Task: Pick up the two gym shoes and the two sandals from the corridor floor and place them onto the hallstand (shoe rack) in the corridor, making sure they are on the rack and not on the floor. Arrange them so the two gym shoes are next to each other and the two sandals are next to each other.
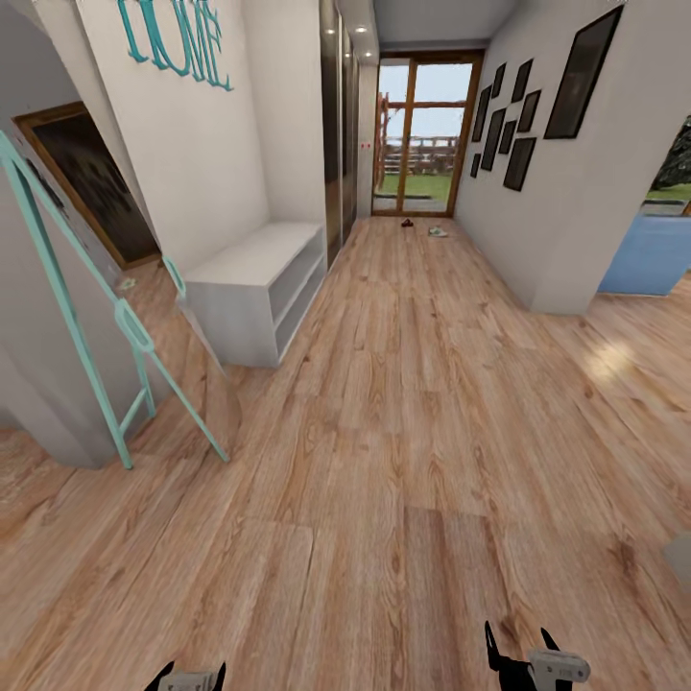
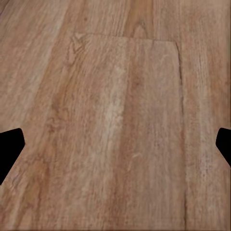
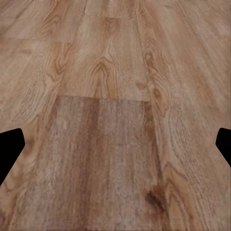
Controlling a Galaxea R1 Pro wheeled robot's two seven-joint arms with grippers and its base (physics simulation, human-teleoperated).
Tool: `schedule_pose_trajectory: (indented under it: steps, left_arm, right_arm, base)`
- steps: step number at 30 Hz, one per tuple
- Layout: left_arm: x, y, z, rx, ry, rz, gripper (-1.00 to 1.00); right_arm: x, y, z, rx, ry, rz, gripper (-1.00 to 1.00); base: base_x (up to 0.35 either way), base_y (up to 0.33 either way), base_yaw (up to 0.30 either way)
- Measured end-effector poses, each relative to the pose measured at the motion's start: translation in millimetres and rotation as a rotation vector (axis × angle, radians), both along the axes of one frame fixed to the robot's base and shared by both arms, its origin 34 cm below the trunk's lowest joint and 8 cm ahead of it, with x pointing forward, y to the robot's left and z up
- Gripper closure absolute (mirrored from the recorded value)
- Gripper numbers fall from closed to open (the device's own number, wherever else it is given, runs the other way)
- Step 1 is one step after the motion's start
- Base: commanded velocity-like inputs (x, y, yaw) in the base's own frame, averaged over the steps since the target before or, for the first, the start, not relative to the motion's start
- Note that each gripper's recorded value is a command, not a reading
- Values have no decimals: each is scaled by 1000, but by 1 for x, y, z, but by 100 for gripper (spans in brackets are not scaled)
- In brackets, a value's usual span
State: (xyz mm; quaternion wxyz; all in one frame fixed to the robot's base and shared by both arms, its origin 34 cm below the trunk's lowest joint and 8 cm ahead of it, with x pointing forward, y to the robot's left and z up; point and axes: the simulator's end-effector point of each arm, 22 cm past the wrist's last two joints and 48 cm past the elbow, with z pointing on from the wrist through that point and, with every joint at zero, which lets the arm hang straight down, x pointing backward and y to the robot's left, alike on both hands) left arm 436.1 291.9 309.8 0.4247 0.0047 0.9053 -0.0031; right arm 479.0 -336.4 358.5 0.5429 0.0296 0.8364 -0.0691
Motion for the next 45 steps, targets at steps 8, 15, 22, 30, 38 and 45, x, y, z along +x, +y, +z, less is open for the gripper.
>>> schedule_pose_trajectory:
  steps: [8,15,22,30,38,45]
  left_arm:
    - [-1,5,19,8,-10,3,-100]
    - [4,9,45,19,-83,-4,-100]
    - [-4,7,52,20,-113,-8,-100]
    - [-6,4,52,17,-117,-7,-100]
    - [-7,6,52,20,-115,-5,-100]
    - [-6,6,52,19,-116,-4,-100]
  right_arm:
    - [4,0,17,0,0,0,-100]
    - [7,0,32,0,0,0,-100]
    - [7,0,36,0,1,0,-100]
    - [8,-1,37,-1,0,0,-100]
    - [8,0,37,-1,-1,0,-100]
    - [8,0,37,-1,-1,0,-100]
  base:
    - [0,0,0]
    - [0,0,0]
    - [0,0,0]
    - [1,0,-69]
    - [201,0,-152]
    - [323,0,-20]
